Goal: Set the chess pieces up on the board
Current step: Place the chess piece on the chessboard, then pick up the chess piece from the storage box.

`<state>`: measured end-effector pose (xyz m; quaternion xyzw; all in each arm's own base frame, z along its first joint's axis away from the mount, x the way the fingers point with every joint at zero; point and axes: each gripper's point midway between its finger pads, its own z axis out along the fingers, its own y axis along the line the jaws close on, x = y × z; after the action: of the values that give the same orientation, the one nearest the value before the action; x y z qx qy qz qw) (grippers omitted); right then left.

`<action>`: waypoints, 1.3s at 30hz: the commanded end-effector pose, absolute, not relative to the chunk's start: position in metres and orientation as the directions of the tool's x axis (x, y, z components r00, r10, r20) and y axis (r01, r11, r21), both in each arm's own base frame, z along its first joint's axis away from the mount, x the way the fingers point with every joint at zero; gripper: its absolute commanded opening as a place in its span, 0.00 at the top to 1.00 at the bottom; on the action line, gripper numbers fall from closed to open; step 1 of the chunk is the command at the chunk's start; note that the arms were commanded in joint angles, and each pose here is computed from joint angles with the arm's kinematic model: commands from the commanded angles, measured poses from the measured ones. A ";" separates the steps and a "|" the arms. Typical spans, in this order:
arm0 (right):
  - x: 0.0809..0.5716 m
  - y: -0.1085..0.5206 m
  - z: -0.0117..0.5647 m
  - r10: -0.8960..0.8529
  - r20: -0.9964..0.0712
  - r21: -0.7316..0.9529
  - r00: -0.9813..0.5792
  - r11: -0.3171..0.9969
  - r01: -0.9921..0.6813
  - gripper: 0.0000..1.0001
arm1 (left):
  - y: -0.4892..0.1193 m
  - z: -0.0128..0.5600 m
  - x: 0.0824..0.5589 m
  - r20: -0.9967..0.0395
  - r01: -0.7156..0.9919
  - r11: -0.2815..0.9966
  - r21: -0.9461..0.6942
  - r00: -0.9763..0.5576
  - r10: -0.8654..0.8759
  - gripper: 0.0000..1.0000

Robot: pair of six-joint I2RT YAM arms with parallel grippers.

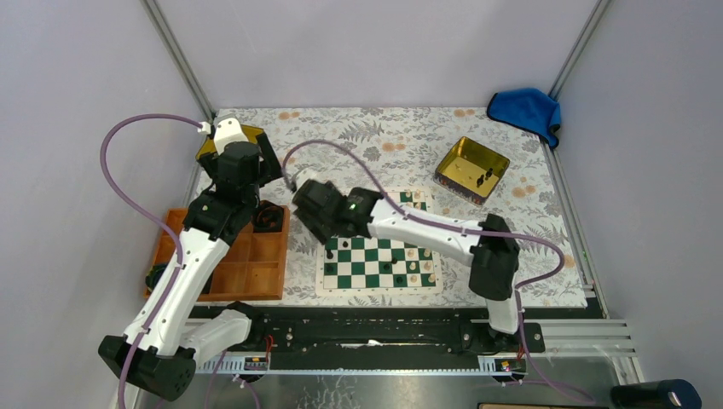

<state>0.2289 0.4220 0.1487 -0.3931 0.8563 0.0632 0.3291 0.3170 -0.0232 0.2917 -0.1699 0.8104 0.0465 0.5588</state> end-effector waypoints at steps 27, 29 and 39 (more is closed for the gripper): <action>0.493 -0.002 0.112 0.401 -0.644 -0.056 -0.651 0.824 0.564 0.25 | -0.020 0.299 0.316 -0.942 -0.316 0.944 -0.095 -0.279 -0.188 0.01; 0.492 -0.007 0.100 0.428 -0.625 -0.048 -0.653 0.813 0.580 0.25 | -0.019 0.298 0.315 -0.942 -0.314 0.945 -0.089 -0.283 -0.182 0.01; 0.482 -0.008 0.062 0.476 -0.554 -0.042 -0.683 0.803 0.594 0.28 | -0.021 0.292 0.319 -0.939 -0.309 0.948 -0.077 -0.299 -0.173 0.01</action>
<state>0.4783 -0.0117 0.0681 0.2769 0.9135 -0.1288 0.2688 0.3127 -0.0214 0.2831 -0.1488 0.8176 0.0579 0.5532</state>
